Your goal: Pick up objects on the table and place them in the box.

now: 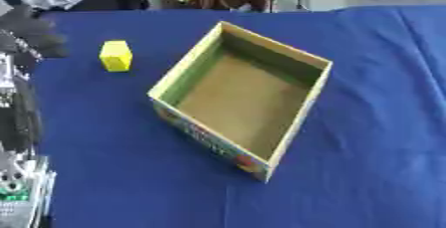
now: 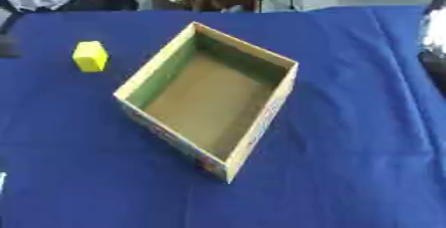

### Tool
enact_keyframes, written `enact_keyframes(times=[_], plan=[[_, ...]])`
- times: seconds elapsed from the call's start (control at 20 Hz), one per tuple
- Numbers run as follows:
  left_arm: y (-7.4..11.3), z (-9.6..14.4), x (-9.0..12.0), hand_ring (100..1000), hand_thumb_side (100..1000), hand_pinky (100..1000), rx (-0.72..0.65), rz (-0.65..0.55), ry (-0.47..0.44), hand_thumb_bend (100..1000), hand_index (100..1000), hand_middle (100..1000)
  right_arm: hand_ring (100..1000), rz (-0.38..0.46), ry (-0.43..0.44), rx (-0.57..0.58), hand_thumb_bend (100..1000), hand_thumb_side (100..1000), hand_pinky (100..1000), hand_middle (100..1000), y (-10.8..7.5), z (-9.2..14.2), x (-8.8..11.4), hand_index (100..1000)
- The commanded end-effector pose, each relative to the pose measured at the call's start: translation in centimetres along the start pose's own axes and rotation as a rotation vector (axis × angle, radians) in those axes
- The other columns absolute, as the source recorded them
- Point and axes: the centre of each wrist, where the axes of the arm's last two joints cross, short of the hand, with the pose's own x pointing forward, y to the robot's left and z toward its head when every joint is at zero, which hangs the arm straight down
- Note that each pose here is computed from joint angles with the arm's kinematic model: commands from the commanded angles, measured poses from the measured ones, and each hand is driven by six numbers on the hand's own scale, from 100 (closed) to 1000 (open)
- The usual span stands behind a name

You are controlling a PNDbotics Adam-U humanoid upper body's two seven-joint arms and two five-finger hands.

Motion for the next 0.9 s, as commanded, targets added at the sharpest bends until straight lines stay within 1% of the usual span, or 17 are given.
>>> enact_keyframes(times=[0.05,0.45,0.6,0.75,0.8,0.9], plan=[[0.2,-0.5,0.6,615,986,586,-0.001,-0.005,-0.028,100,823,628,723,-0.014,-0.029,-0.009,100,608,695,691,-0.2,-0.5,0.6,783],[0.1,-0.6,0.6,615,986,587,-0.007,-0.004,-0.035,100,822,628,723,-0.013,-0.031,-0.005,100,609,695,690,-0.2,-0.5,0.6,784],[0.3,-0.9,0.7,620,982,591,-0.013,-0.014,-0.051,100,826,639,723,-0.011,-0.032,-0.001,100,611,696,690,-0.2,-0.5,0.7,784],[0.8,-1.5,0.9,624,977,594,-0.021,-0.04,-0.072,100,832,646,724,-0.009,-0.032,0.005,100,612,697,691,-0.2,-0.5,0.7,785],[1.0,-1.7,1.0,626,962,596,-0.026,-0.055,-0.082,100,836,652,725,-0.008,-0.032,0.007,100,614,697,691,-0.2,-0.5,0.7,786],[1.8,-2.5,1.2,628,959,598,-0.043,-0.102,-0.11,100,838,656,725,-0.006,-0.032,0.011,100,614,697,691,-0.2,-0.5,0.6,785]])
